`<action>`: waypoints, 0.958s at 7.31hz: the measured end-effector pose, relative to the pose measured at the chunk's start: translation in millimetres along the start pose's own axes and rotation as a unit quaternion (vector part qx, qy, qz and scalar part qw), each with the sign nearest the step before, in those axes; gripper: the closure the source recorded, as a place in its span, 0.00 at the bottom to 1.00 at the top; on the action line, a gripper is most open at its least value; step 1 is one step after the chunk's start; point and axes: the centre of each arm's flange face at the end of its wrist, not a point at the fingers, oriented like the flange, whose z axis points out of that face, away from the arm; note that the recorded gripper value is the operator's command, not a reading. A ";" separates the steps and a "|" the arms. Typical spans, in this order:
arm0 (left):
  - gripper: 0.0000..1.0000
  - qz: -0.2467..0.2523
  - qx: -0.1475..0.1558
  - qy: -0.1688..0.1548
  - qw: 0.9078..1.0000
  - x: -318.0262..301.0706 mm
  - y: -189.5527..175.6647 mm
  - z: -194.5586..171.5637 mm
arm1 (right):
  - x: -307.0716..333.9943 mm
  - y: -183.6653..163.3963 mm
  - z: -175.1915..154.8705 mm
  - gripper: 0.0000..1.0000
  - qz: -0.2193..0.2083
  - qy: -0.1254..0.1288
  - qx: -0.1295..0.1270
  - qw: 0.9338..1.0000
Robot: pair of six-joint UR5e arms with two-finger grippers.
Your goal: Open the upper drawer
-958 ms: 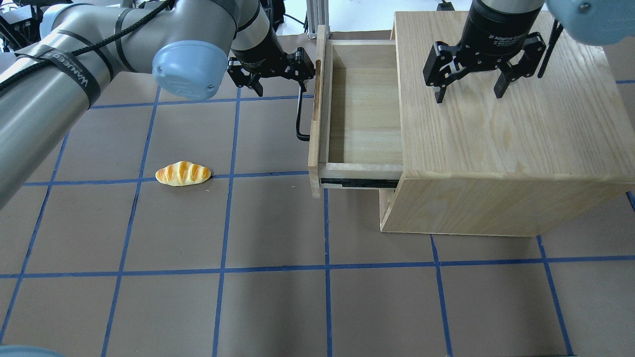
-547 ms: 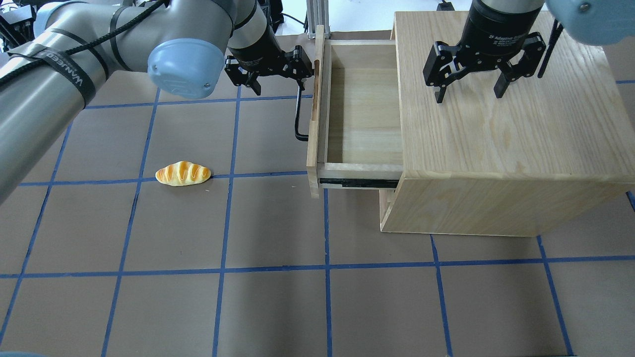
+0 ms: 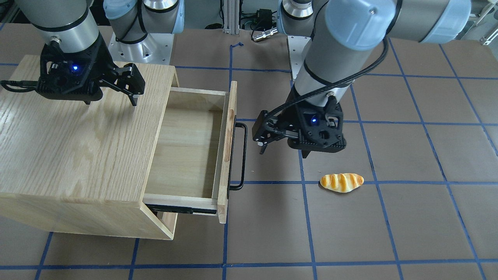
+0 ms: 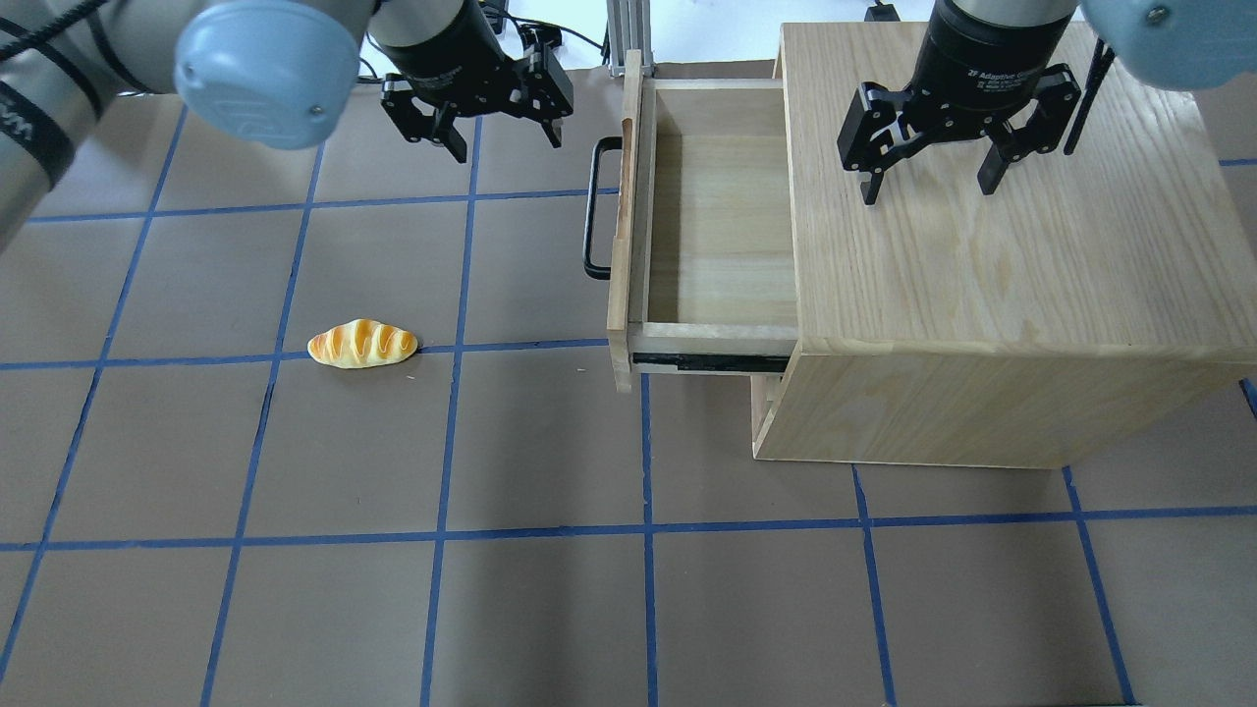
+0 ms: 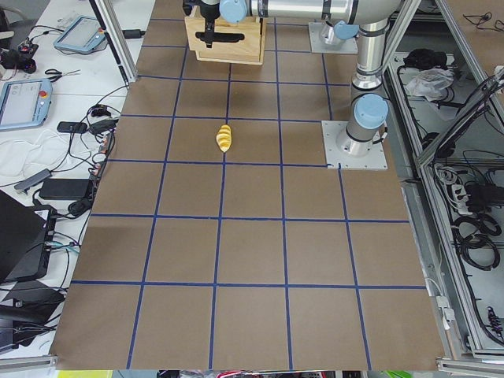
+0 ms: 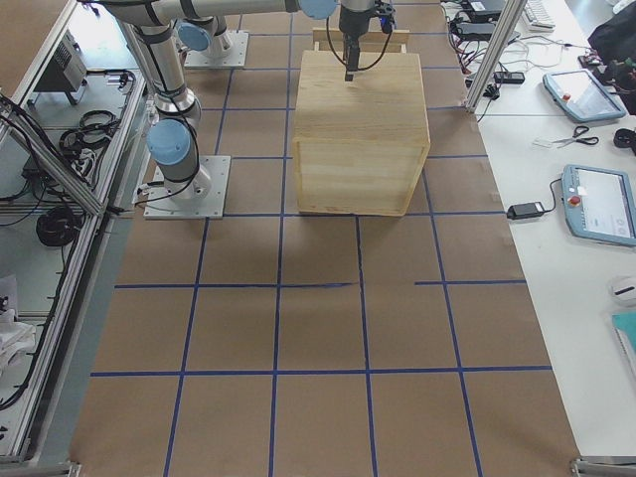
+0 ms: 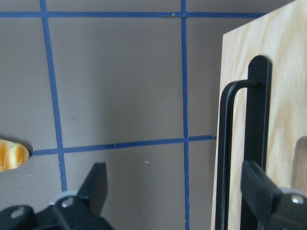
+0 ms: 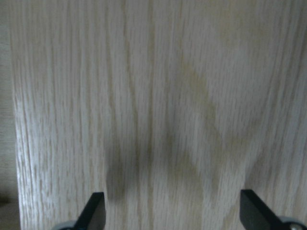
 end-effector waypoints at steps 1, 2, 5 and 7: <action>0.00 -0.016 0.002 -0.002 1.000 -19.0 1.1 -12.9 | 0.1 0.0 0.0 0.00 0.000 0.000 0.000 1.000; 0.00 -0.032 -0.001 -0.007 0.999 -36.7 3.8 -22.3 | 0.3 -0.1 -0.1 0.00 0.000 0.000 0.000 1.000; 0.00 -0.049 -0.020 -0.056 0.997 -99.8 18.4 -36.9 | 0.1 -0.1 -0.2 0.00 0.000 0.000 0.000 1.000; 0.00 -0.051 -0.030 -0.072 0.996 -115.6 36.7 -48.2 | 0.0 0.0 -0.2 0.00 0.000 0.000 0.000 1.000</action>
